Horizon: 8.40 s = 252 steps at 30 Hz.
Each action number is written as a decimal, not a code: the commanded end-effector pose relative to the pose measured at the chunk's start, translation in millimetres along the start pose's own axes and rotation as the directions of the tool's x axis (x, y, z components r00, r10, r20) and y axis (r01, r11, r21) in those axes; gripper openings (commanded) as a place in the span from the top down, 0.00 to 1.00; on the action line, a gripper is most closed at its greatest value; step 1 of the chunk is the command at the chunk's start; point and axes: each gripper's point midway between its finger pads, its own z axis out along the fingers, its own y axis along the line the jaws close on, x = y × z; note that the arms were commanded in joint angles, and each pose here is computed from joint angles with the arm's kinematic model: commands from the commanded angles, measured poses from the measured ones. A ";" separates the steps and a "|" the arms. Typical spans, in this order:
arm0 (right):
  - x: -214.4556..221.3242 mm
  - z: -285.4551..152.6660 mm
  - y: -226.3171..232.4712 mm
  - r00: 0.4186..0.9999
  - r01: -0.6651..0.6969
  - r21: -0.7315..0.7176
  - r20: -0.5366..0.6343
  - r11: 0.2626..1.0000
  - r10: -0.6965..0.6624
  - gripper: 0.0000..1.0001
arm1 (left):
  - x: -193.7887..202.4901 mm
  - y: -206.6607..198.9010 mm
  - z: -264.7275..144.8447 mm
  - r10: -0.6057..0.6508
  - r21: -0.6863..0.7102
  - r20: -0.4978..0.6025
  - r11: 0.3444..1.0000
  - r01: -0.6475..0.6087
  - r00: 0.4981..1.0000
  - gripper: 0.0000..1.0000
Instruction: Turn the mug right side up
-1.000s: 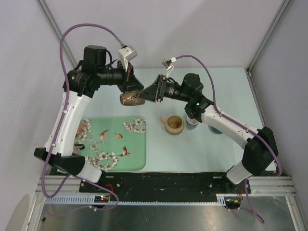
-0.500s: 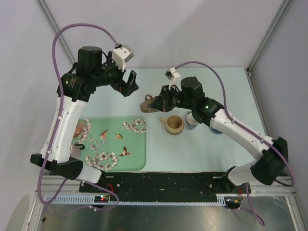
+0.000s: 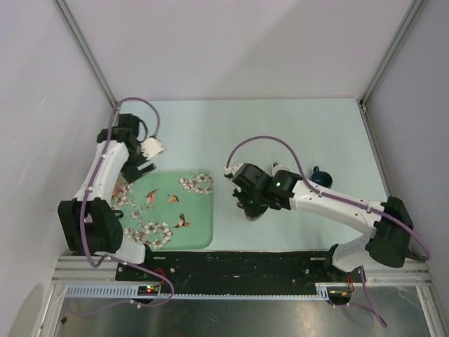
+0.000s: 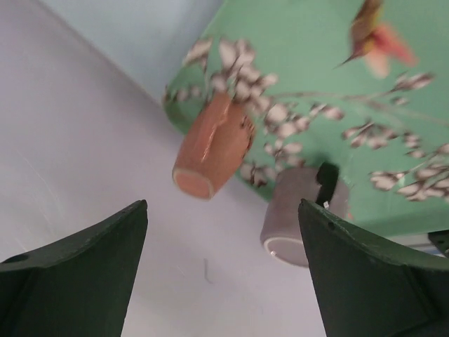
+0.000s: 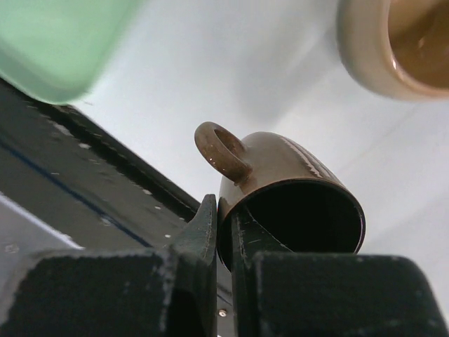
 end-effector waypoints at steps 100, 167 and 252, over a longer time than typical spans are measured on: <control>-113.5 -107.1 -120.4 0.833 -0.407 0.160 0.469 0.899 0.293 1.00 | -126.7 40.9 -159.8 -0.166 -0.091 0.566 0.961 0.261 0.808 0.00; -124.4 -122.1 -69.3 0.736 -0.329 -0.199 0.559 0.923 0.382 0.01 | -116.9 -12.0 -96.8 -0.318 0.284 0.547 0.941 0.186 0.774 1.00; 39.1 -108.9 -278.3 0.577 -0.694 0.317 0.782 0.646 0.236 0.01 | -33.4 26.8 -6.9 -0.729 0.132 0.569 0.538 0.832 0.381 0.00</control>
